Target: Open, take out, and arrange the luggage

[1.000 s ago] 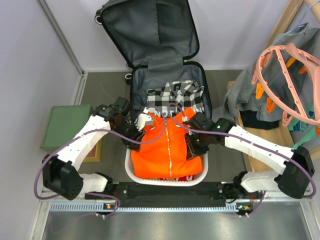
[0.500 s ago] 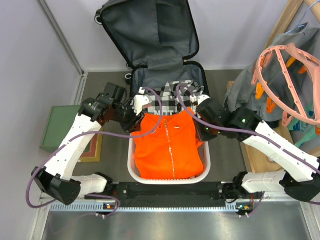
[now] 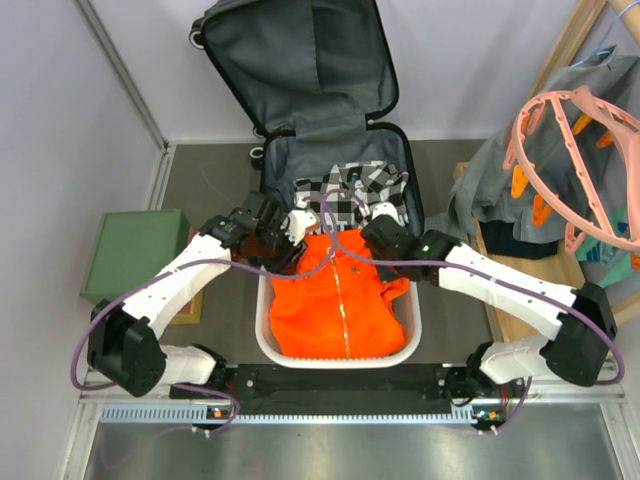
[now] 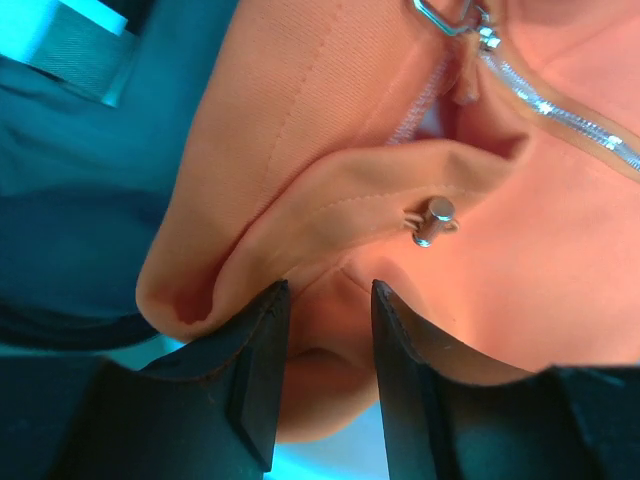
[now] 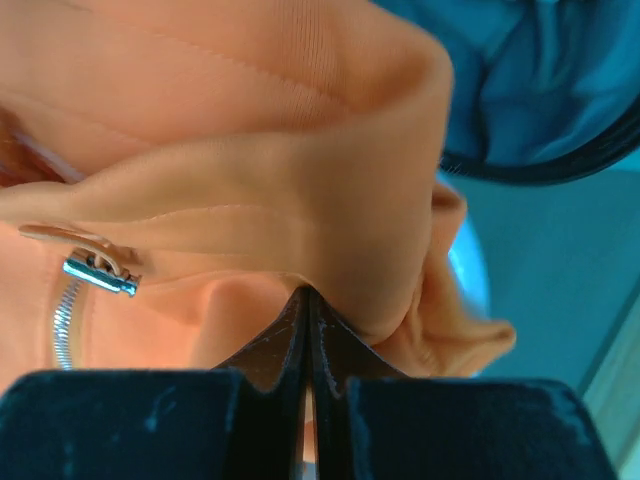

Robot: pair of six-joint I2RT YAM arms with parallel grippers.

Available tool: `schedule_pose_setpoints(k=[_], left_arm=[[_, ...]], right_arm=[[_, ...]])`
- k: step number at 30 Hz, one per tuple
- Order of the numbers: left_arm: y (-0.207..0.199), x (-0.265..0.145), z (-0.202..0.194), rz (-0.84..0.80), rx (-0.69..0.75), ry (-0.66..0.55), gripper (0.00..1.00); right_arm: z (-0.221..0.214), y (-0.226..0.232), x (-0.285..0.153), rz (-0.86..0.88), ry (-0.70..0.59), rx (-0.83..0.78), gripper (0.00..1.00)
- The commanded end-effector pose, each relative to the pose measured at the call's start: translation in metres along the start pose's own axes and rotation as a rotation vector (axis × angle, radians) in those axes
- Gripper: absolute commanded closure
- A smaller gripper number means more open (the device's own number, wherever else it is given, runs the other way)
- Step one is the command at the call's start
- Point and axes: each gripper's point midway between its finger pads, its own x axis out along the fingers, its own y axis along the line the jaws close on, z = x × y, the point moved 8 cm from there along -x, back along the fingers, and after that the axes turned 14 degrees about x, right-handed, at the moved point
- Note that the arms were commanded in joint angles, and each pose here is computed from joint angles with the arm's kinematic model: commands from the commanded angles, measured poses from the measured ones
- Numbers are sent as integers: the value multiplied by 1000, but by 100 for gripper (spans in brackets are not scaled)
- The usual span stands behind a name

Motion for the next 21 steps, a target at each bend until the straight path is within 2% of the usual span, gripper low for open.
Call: schedule_pose_setpoints(k=[1, 6, 15, 17, 20, 21], left_arm=[[3, 19, -22, 69, 15, 61, 56], [1, 33, -37, 68, 48, 116, 55], [18, 49, -62, 167, 90, 304, 56], [18, 41, -57, 168, 87, 299, 56], [13, 18, -29, 115, 73, 190, 53], [12, 7, -7, 73, 68, 101, 52]], right_arm=[[-31, -9, 30, -47, 38, 59, 100], [-70, -18, 54, -87, 138, 93, 100], [-68, -15, 69, -146, 149, 65, 100], [-61, -18, 61, -155, 120, 56, 100], [-40, -16, 36, -100, 56, 24, 100], [-29, -12, 24, -61, 36, 20, 100]])
